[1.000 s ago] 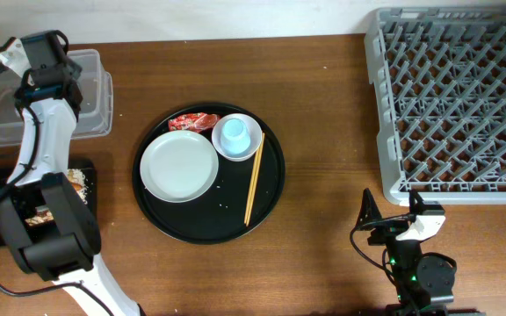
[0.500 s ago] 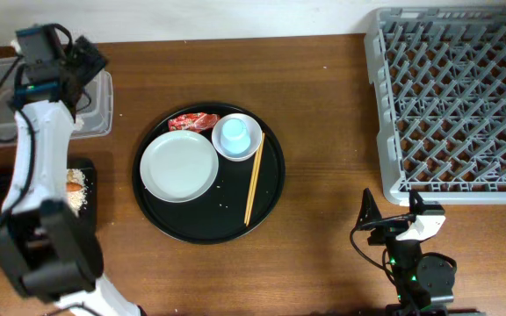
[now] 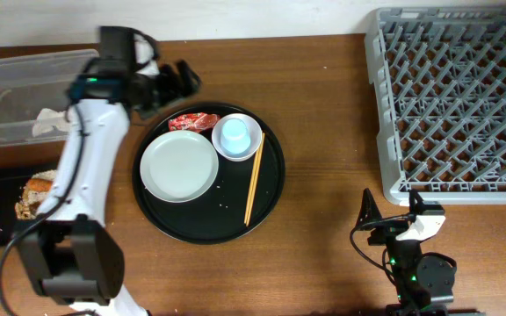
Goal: Sort waste into correct bins and load items into the dishwasher rack
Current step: 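Move the left gripper back to the red snack wrapper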
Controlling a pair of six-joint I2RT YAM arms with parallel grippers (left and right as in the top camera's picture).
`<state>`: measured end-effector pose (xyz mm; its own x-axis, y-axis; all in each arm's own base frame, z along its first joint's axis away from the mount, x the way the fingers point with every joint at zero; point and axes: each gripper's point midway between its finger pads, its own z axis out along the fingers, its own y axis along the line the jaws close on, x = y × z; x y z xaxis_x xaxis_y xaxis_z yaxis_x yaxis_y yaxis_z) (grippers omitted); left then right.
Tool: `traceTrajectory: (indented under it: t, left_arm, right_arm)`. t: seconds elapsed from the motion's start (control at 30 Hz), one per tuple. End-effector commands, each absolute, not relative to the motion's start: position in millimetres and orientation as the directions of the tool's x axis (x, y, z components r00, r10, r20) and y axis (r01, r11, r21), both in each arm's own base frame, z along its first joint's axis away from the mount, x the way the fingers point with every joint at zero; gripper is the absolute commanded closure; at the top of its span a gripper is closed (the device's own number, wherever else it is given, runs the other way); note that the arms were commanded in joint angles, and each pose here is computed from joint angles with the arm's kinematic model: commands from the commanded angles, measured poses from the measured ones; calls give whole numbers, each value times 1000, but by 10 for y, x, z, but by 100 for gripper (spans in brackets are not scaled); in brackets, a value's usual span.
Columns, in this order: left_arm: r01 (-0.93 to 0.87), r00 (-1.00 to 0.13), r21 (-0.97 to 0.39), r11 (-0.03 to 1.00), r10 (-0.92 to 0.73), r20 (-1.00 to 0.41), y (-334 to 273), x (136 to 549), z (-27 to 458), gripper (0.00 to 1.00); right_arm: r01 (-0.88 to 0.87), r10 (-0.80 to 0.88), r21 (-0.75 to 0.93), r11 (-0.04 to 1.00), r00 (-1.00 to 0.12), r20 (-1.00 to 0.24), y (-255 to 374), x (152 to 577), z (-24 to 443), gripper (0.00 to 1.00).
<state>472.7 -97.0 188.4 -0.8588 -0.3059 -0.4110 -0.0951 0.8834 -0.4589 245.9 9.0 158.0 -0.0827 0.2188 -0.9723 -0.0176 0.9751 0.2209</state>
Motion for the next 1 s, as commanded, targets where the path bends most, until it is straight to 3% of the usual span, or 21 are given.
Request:
traceTrajectory:
  t: [0.0, 0.27, 0.53, 0.97]
  left_arm:
    - [-67, -869, -234, 970, -172, -463, -944, 4729, 1619, 1]
    - [-131, -880, -26, 991, -129, -456, -666, 4792, 1272, 1]
    - [-120, -923, 3, 993, -110, -370, -729, 4791, 777, 1]
    - [-128, -908, -12, 992, -122, -401, -785, 5046, 410, 1]
  right_arm:
    - [-14, 209, 211, 977, -85, -974, 88, 2458, 1553, 2]
    - [-14, 209, 211, 977, -85, -974, 87, 2458, 1553, 2]
    - [-14, 209, 211, 977, -85, -974, 87, 2458, 1553, 2]
    - [-14, 209, 211, 977, -85, -974, 87, 2458, 1553, 2]
